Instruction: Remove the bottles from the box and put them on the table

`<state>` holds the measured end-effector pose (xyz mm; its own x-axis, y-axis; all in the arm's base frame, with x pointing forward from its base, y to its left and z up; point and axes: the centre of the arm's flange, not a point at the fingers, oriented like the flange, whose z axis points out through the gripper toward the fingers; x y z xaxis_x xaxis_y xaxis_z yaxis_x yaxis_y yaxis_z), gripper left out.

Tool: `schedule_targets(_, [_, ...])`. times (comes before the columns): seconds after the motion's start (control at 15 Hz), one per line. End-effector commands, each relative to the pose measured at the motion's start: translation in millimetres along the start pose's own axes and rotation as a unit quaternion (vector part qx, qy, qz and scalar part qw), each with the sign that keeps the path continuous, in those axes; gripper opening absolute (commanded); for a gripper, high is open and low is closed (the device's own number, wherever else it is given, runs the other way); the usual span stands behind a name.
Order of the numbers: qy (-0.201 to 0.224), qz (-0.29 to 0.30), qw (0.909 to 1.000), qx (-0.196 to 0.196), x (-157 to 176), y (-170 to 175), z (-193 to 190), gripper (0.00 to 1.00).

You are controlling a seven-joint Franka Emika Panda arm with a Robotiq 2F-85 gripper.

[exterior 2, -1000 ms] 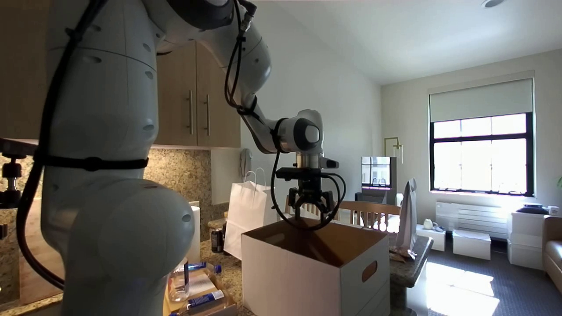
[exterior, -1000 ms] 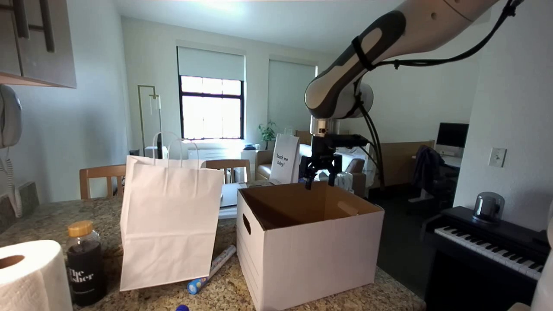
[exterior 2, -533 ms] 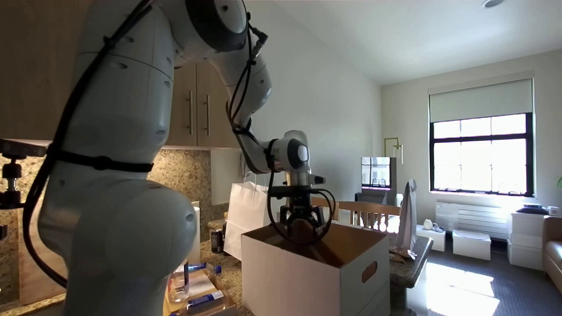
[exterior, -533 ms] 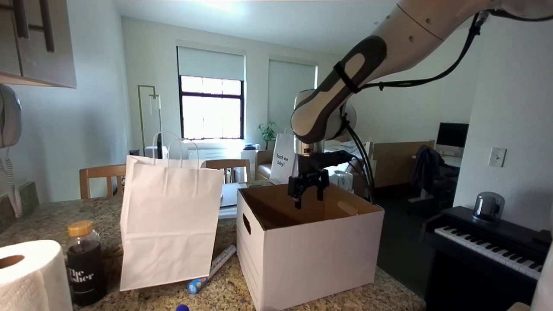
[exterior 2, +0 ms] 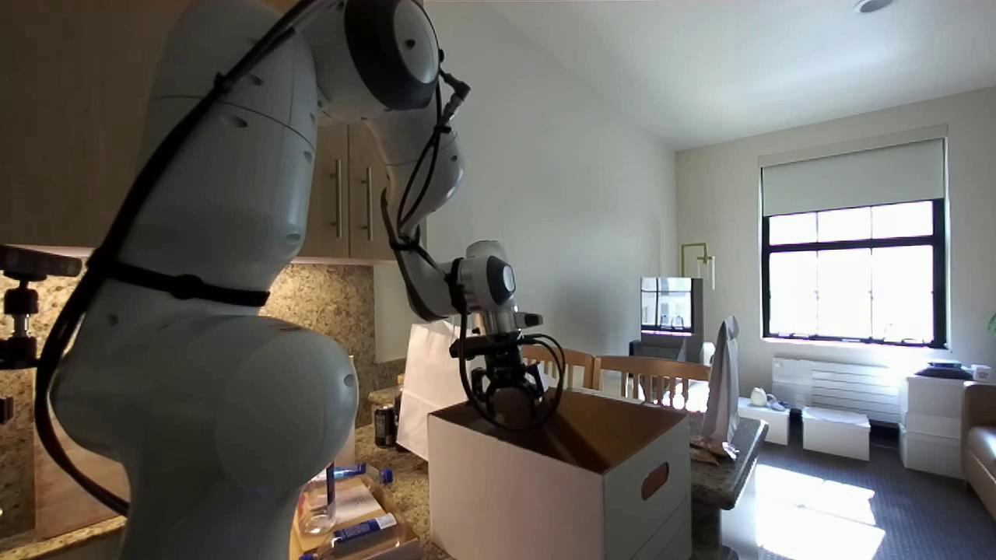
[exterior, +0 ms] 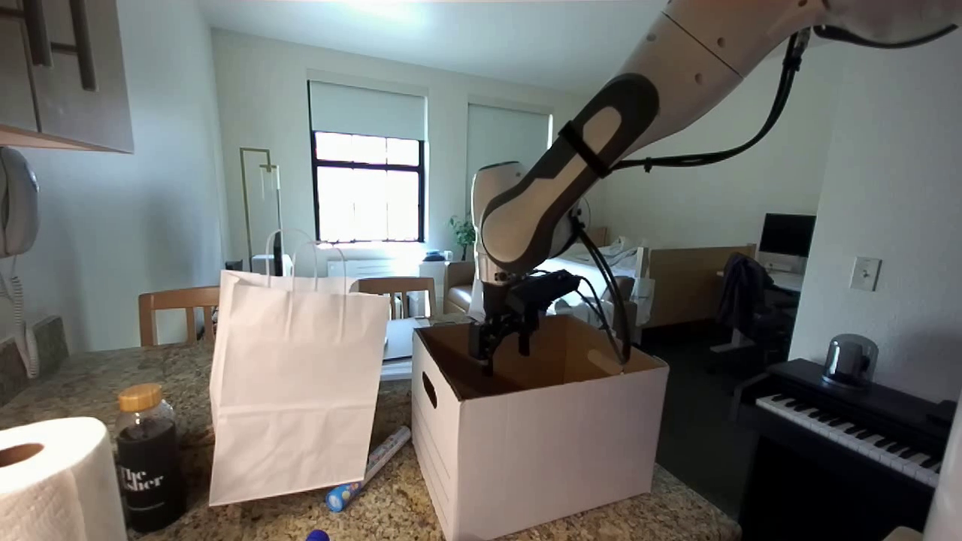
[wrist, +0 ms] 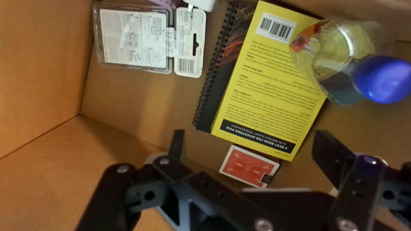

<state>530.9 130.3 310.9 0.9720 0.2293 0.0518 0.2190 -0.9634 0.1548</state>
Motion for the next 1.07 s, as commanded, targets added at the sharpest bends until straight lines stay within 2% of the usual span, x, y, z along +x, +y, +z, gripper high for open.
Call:
schedule_targets(0.0, [0.018,0.006,0.9996,-0.019,4,-3,-10,1.00])
schedule_targets(0.33, [0.038,0.024,0.9989,-0.016,-2,-4,-18,1.00])
schedule_targets(0.73, [0.049,0.063,0.9967,-0.011,-9,-9,-3,1.00])
schedule_targets(1.0, [0.065,0.060,0.9959,-0.018,-19,-29,6,1.00])
